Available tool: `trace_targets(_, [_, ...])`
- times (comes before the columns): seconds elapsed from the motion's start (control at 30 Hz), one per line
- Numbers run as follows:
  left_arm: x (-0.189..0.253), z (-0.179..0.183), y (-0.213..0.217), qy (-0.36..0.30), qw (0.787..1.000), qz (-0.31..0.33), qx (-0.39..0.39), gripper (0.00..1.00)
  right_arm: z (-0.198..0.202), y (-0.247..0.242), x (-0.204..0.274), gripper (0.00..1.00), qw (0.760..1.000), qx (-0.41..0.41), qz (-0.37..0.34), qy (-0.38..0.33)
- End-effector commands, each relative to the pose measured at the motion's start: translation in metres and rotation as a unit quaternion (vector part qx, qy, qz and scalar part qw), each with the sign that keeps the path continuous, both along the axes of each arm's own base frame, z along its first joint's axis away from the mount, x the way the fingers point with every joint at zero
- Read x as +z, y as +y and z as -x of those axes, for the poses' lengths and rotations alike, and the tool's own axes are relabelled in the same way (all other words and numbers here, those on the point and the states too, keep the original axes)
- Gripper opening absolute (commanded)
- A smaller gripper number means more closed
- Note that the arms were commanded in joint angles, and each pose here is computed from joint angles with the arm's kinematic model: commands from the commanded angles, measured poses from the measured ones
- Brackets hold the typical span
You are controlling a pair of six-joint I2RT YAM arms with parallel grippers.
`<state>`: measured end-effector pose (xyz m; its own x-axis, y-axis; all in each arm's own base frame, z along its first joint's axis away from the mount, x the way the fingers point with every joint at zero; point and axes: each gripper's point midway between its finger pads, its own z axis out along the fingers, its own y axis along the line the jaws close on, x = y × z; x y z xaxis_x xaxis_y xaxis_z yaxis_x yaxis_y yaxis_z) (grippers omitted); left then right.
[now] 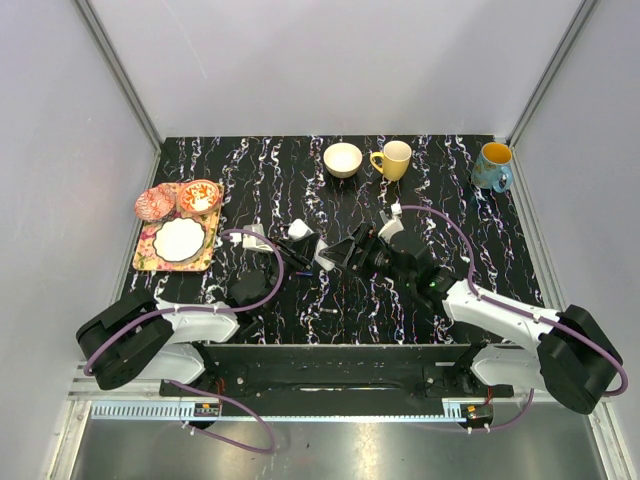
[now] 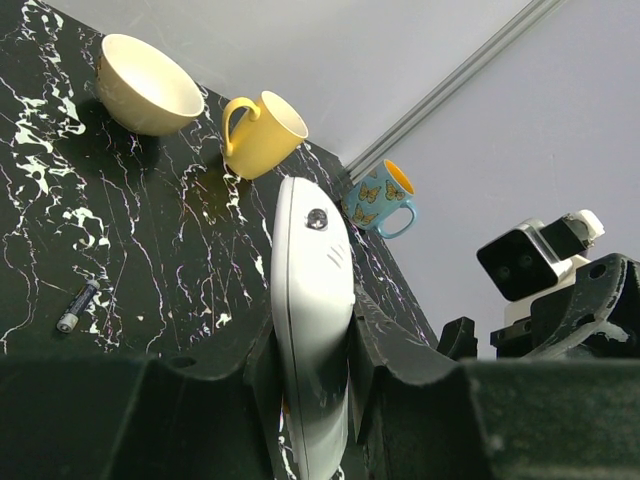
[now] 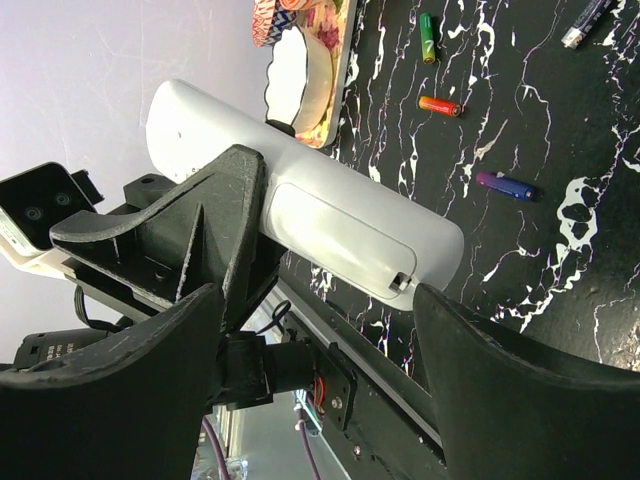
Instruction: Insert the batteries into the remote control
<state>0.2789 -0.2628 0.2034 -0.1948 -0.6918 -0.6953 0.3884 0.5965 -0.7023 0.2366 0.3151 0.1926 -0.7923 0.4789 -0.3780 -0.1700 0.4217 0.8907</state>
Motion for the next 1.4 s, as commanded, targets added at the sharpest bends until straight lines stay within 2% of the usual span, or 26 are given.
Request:
trace_targets(0.0, [0.018, 0.009, -0.009, -0.019, 0.999, 0.038, -0.025, 0.00, -0.016, 0.004, 0.044, 0.82, 0.998, -0.013, -0.040, -0.054])
trace_targets(0.47, [0.018, 0.012, -0.015, -0.018, 0.998, 0.043, -0.041, 0.00, -0.016, 0.005, 0.037, 0.82, 0.998, -0.011, -0.035, -0.049])
trace_targets(0.7, [0.002, 0.013, -0.026, 0.001, 0.997, 0.060, -0.058, 0.00, -0.013, -0.001, 0.011, 0.82, 0.999, -0.011, -0.018, -0.025])
trace_targets(1.37, [-0.013, 0.010, -0.039, 0.008, 0.998, 0.027, -0.052, 0.00, -0.013, -0.002, 0.012, 0.80, 0.999, -0.002, -0.032, -0.031])
